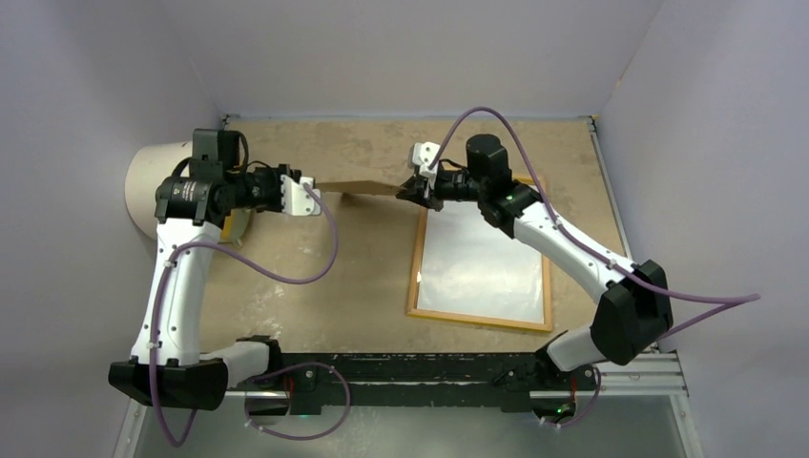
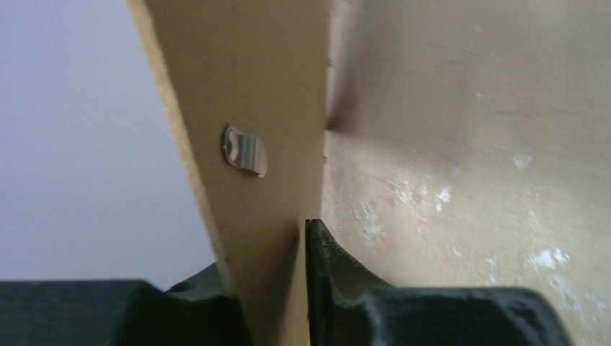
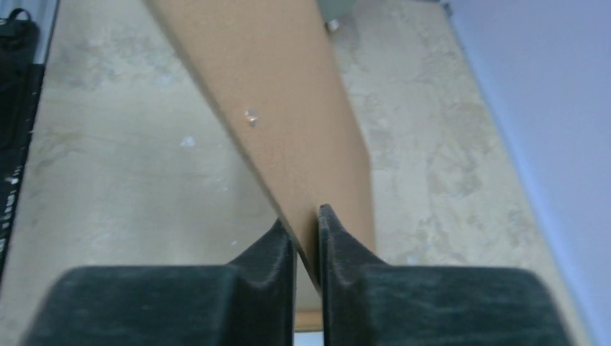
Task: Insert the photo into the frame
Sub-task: Turn over the photo frame item at the center of the board.
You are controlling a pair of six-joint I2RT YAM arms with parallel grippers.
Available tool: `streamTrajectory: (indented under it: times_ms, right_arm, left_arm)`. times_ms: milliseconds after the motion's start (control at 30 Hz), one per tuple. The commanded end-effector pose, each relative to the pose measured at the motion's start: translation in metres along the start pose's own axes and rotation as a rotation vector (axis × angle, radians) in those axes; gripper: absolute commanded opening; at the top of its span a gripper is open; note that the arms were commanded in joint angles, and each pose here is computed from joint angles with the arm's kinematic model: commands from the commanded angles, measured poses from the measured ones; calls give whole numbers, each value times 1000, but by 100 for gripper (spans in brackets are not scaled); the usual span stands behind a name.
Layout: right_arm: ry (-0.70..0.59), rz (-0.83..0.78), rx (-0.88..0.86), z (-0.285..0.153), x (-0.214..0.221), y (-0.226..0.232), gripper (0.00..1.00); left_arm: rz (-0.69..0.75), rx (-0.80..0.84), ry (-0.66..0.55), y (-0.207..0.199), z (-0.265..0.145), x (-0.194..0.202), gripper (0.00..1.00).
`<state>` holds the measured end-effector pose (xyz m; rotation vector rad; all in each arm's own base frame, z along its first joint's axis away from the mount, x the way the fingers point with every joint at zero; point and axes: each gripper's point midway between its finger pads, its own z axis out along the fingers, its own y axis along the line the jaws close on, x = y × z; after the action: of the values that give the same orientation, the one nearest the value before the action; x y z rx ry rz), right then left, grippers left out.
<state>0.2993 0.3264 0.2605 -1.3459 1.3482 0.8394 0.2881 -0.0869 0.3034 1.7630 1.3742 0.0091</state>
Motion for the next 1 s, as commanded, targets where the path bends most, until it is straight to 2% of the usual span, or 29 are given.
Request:
streamTrajectory:
  times_ms: [0, 33, 67, 200, 300, 367, 500, 600, 700, 867, 967]
  right_arm:
    - [-88, 11, 106, -5, -34, -17, 3]
    - [-110, 17, 138, -8, -42, -21, 0]
    - [-135, 70, 192, -11, -50, -29, 0]
    - [-192, 224, 365, -23, -75, -58, 0]
    - [-187, 350, 393, -21, -78, -65, 0]
    - [-192, 454, 442, -23, -76, -72, 0]
    - [-273, 552, 538, -39, -80, -84, 0]
    - [-353, 580, 574, -56, -94, -87, 0]
    - [-378, 648, 637, -74, -97, -95, 0]
    - [-472, 937, 761, -137, -84, -121, 0]
    - [-579, 1028, 766, -178, -76, -128, 0]
  left_arm:
    - [58, -176, -104, 49, -10, -29, 49]
    - [22, -252, -89, 65, -12, -25, 71]
    - [-82, -354, -78, 83, -16, -20, 80]
    - [-298, -680, -14, 151, -45, 1, 88]
    - [-415, -782, -18, 176, -62, 2, 90]
    - [-444, -744, -58, 171, -59, -6, 91]
    - [-518, -516, -181, 129, -26, -30, 93]
    - [-606, -364, -160, 88, 11, -22, 94]
    - [-679, -266, -133, 59, 39, -12, 95]
    - [-767, -163, -142, 31, 78, -8, 95]
    - [-763, -109, -155, 18, 102, -8, 96]
